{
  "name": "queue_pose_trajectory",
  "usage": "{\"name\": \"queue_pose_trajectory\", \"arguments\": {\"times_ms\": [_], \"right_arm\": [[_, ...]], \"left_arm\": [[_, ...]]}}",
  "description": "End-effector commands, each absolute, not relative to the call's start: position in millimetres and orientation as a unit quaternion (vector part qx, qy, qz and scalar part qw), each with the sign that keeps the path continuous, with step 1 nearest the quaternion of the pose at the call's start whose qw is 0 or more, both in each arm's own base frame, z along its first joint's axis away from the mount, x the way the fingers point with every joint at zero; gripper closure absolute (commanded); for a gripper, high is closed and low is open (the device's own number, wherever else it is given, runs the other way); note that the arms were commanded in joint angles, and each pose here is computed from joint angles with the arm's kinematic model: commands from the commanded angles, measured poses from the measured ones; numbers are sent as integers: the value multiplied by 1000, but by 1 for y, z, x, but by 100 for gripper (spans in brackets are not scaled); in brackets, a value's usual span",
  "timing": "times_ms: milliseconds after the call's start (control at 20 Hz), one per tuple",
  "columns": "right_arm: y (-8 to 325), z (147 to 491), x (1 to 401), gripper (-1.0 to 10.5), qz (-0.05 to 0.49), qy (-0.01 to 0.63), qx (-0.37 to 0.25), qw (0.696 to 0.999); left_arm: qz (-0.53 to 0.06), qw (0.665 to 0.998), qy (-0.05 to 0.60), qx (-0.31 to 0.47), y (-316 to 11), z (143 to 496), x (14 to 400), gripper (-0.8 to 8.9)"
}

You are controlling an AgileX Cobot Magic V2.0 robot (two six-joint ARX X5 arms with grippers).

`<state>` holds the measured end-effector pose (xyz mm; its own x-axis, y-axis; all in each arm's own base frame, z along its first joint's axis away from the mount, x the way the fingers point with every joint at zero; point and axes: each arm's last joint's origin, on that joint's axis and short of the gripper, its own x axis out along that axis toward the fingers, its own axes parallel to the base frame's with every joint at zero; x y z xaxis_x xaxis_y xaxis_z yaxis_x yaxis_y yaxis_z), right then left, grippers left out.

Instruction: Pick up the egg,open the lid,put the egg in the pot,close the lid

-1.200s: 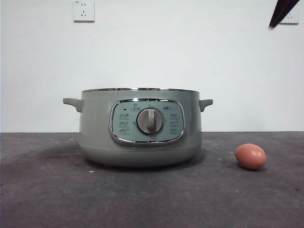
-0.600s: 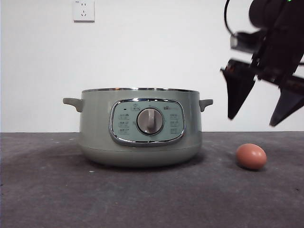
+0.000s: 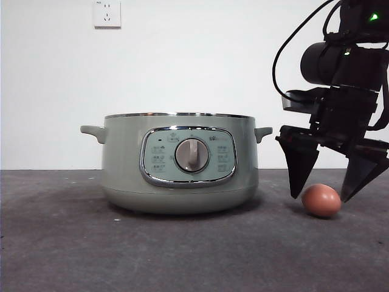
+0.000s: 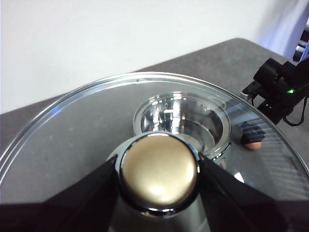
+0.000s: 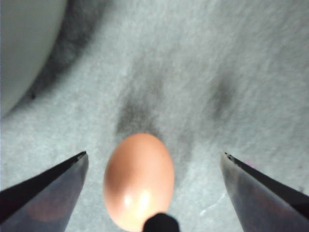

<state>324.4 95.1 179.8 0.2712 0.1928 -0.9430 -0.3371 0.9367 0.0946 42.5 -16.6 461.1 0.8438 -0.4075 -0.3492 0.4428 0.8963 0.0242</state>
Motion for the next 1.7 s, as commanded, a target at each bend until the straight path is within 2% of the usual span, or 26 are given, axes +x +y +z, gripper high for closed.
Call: {"name": "queue_pose_trajectory", "arguments": {"times_ms": [50,100,250,350,550,750,900,1050,1300,1500,1700], "right_arm": [[101,172,322,483,166,599,-63,781],[103,170,322,485,164,602,-69,778],[107,169,322,699,160,598,-71,782],[107,169,322,743,157,599,-68,782],[107,169,321,965,156,603,-66,780],[107,173,319,959,157,605,-66,778],[104,193,310,959,160,594,-66,786],[99,225,296,959,164,564,-63,807],[97,288,271,959,183,471,-54,861],[117,339,269,959,222,392,-59,891],[152,371,284,959,263,340,-65,900]], "left_arm": [[-223,963,143,45,-16,467,41,821],[-223,963,143,45,-16,467,41,821],[-223,963,143,45,-16,467,41,821],[-223,963,143,45,-16,467,41,821],[-223,963,143,46,-16,467,41,822],[-223,963,144,46,-16,467,41,821],[-223,963,143,47,-16,467,41,822],[-223,963,143,49,-16,467,41,822],[-224,963,142,53,-16,467,41,822],[-224,962,143,53,-16,467,41,822],[-225,961,150,55,-16,465,41,822]]}}
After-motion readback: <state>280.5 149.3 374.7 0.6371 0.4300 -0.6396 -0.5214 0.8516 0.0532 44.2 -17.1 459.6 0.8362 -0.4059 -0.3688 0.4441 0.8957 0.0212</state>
